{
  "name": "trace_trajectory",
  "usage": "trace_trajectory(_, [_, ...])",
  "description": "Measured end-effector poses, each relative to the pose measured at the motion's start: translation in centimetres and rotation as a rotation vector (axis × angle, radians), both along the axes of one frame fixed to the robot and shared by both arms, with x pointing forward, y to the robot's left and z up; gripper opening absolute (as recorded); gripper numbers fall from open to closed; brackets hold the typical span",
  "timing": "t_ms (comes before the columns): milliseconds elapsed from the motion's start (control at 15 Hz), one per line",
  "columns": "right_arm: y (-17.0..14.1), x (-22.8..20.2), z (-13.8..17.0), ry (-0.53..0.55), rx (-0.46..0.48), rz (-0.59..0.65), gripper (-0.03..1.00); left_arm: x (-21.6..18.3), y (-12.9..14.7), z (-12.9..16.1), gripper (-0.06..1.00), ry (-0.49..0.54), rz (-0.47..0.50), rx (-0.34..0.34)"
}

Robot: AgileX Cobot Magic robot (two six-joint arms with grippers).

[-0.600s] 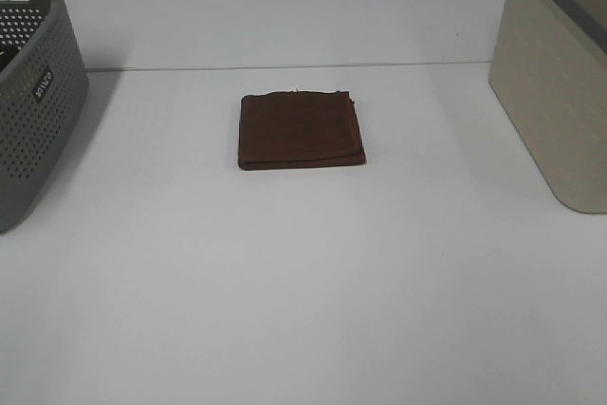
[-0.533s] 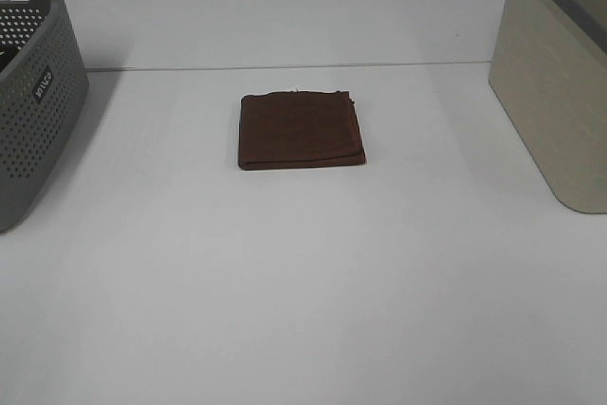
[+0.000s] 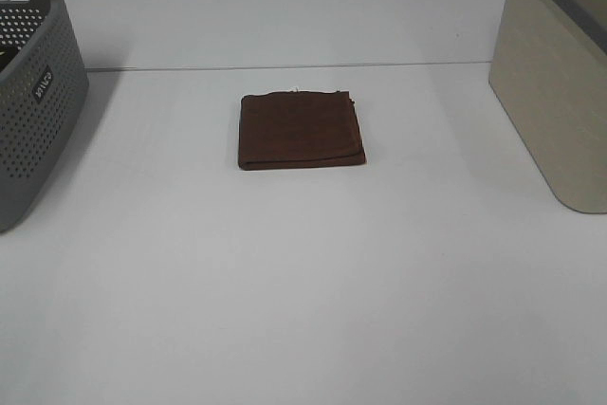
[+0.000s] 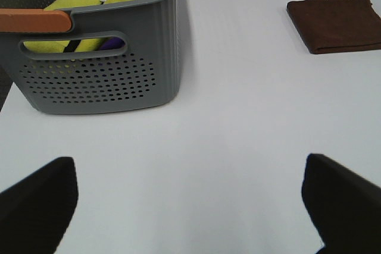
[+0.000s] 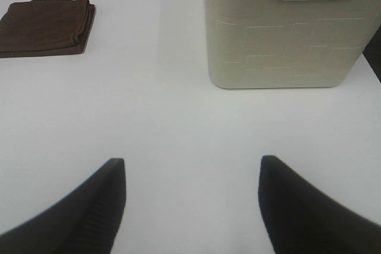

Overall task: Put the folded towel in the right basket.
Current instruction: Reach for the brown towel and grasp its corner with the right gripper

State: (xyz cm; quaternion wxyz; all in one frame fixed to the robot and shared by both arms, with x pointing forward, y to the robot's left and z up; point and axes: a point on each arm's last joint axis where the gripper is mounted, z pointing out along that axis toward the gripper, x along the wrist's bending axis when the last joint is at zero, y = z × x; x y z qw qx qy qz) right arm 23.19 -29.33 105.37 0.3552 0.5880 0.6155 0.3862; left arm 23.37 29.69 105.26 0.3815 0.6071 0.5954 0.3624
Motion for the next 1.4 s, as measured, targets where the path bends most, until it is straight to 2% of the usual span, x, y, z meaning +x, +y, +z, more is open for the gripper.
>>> trace_trajectory(1400, [0.00, 0.00, 0.00, 0.000, 0.000, 0.000, 0.62, 0.00, 0.00, 0.00, 0.97, 0.000, 0.000, 0.000])
